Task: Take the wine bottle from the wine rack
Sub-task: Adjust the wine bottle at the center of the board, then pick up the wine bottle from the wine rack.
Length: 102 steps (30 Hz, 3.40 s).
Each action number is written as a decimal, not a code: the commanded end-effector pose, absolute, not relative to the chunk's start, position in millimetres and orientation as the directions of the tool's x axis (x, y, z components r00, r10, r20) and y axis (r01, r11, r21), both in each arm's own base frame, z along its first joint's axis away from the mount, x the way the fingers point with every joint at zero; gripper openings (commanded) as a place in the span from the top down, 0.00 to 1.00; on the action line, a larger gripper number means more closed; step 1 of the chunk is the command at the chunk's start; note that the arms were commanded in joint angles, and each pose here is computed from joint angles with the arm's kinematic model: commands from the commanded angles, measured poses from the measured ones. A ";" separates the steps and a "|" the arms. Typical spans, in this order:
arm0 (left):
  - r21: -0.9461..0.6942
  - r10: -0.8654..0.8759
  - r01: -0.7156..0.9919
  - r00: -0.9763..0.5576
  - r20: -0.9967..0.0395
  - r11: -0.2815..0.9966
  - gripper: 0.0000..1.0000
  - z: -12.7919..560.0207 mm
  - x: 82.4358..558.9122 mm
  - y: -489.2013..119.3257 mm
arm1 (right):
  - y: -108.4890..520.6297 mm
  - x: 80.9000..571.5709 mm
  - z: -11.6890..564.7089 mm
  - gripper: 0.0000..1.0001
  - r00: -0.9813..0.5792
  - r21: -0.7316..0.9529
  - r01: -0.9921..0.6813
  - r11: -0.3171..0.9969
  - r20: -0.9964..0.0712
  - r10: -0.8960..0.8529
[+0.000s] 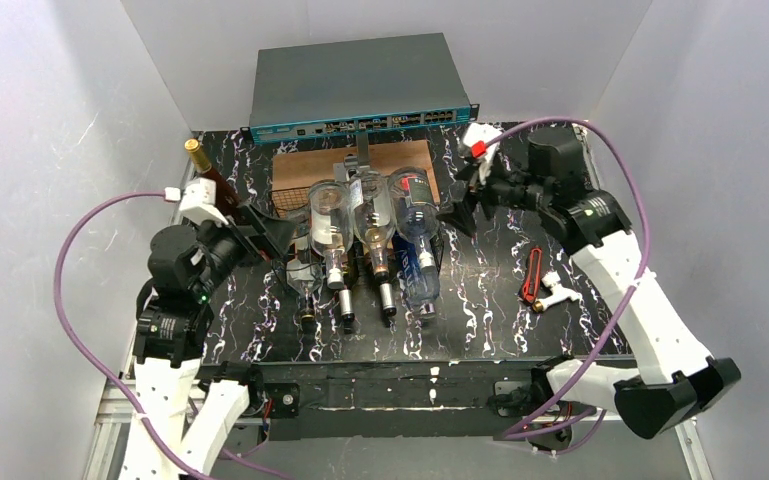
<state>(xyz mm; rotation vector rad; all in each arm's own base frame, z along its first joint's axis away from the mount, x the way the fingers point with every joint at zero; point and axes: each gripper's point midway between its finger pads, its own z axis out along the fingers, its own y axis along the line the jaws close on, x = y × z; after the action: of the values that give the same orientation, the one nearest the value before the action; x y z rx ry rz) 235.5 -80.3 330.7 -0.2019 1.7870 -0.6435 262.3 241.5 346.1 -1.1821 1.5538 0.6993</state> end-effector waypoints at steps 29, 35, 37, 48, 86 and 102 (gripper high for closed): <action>-0.183 -0.230 -0.141 -0.650 -0.724 0.973 0.02 205.5 214.3 -148.7 | 112.4 276.2 242.4 0.02 -0.383 0.125 -0.679 0.724 -0.901 -0.204; -0.204 -0.208 -0.076 -0.602 -0.771 0.976 0.04 200.2 236.6 -171.0 | 110.6 274.0 235.8 0.02 -0.383 0.135 -0.681 0.720 -0.903 -0.193; -0.181 -0.194 -0.081 -0.590 -0.784 0.980 0.05 195.7 242.7 -172.0 | 110.7 272.8 234.9 0.02 -0.380 0.133 -0.682 0.719 -0.904 -0.194; -0.094 -0.128 -0.088 -0.573 -0.809 0.992 0.31 172.4 254.7 -170.0 | 107.3 268.6 234.2 0.02 -0.370 0.142 -0.683 0.717 -0.913 -0.171; -0.106 -0.148 -0.106 -0.573 -0.807 0.989 1.00 158.2 262.5 -163.5 | 105.4 266.3 232.2 0.02 -0.372 0.151 -0.682 0.715 -0.914 -0.162; -0.094 -0.103 -0.042 -0.464 -0.880 0.995 1.00 216.0 258.1 -142.8 | 104.8 266.2 231.7 0.02 -0.375 0.154 -0.680 0.717 -0.913 -0.160</action>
<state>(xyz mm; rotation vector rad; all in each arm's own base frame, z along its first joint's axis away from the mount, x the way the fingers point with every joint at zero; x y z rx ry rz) 240.9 -153.7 159.7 -0.0214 2.2510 -0.0473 264.7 103.9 219.9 -0.6421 1.9583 0.6500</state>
